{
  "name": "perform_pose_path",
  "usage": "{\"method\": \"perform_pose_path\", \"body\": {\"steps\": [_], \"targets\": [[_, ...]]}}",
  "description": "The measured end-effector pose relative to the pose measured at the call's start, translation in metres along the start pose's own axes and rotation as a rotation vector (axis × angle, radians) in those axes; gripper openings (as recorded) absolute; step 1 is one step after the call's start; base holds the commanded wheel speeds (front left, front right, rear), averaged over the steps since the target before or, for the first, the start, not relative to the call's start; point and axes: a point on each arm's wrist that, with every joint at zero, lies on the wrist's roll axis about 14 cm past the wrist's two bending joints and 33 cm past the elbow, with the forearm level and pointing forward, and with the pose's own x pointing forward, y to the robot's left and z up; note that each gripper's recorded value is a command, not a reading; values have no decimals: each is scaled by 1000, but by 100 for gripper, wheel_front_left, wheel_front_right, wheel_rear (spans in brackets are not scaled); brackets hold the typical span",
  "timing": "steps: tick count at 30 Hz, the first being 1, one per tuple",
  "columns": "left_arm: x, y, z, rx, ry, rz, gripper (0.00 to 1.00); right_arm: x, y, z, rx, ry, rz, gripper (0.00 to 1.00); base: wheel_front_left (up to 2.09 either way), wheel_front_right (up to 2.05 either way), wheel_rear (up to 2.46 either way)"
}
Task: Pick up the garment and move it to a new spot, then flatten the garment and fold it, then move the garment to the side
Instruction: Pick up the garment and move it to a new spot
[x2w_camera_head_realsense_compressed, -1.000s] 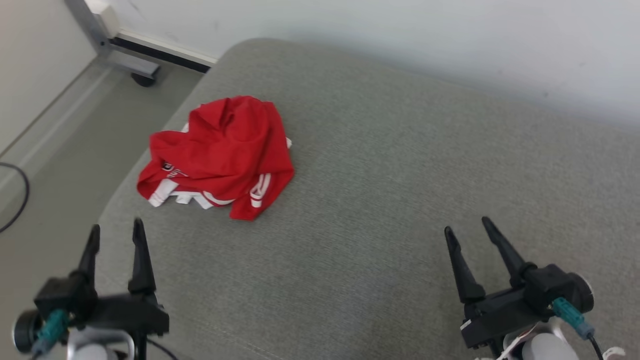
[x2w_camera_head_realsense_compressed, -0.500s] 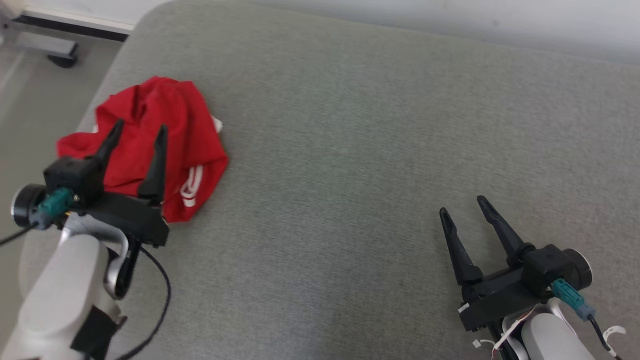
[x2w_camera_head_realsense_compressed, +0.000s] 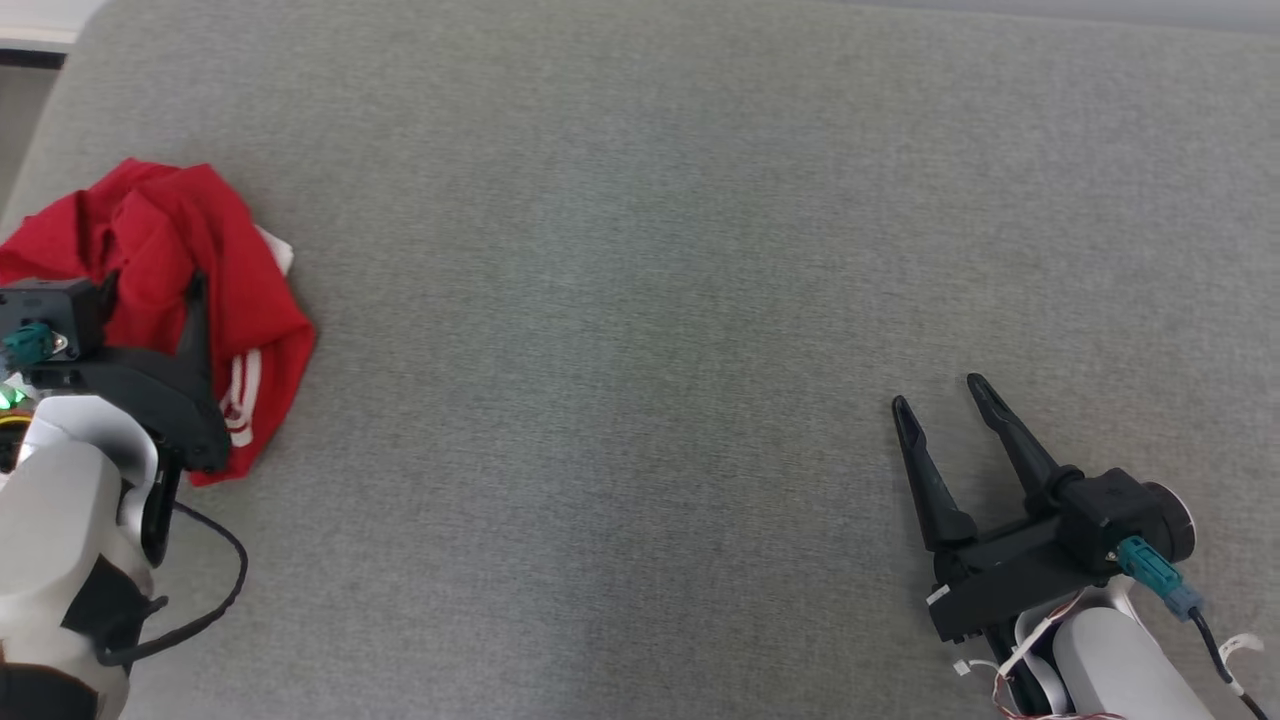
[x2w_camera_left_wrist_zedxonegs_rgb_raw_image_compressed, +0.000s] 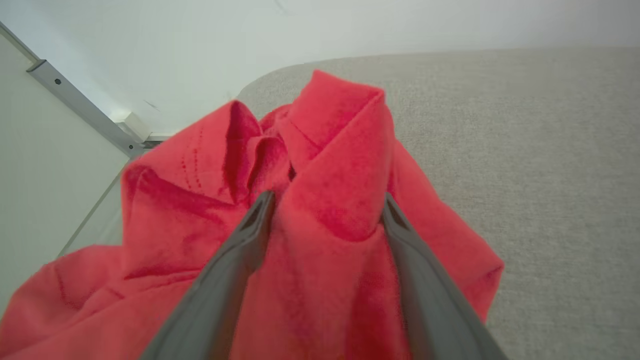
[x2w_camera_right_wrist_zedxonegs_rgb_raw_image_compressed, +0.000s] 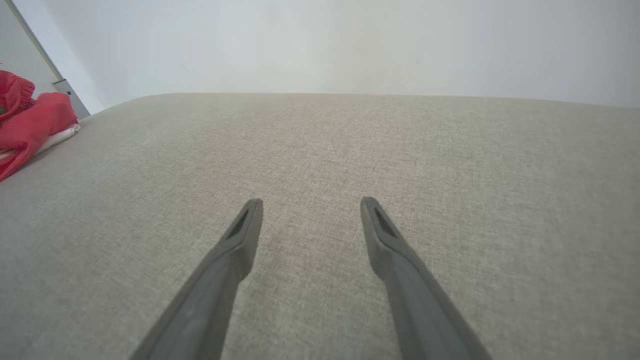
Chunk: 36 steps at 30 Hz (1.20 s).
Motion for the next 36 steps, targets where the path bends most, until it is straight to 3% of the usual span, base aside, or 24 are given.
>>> {"method": "perform_pose_path", "body": {"steps": [1, 2, 3, 9, 17, 26, 36], "targets": [[3, -1, -3, 1, 12, 8, 80, -2, -3, -1, 2, 4, -10, 100, 0, 0, 0], [5, -3, -6, 3, 21, 5, 16, -4, -6, -3, 4, 7, -19, 100, 0, 0, 0], [7, -7, -6, 8, 19, -1, 0, -5, -8, -3, 7, 9, -27, 100, 0, 0, 0], [12, -15, 18, 36, -50, -24, 0, -8, -7, 3, 20, -5, -42, 100, 0, 0, 0], [6, -53, 104, 117, -277, -157, 0, -13, 6, 20, 51, -45, -46, 100, 0, 0, 0], [-23, -162, 177, 47, -518, -412, 0, -31, -1, 37, 75, -90, -113, 100, 0, 0, 0], [-71, -299, 156, -129, -499, -734, 0, -69, -32, 42, 86, -106, -247, 100, 0, 0, 0]]}}
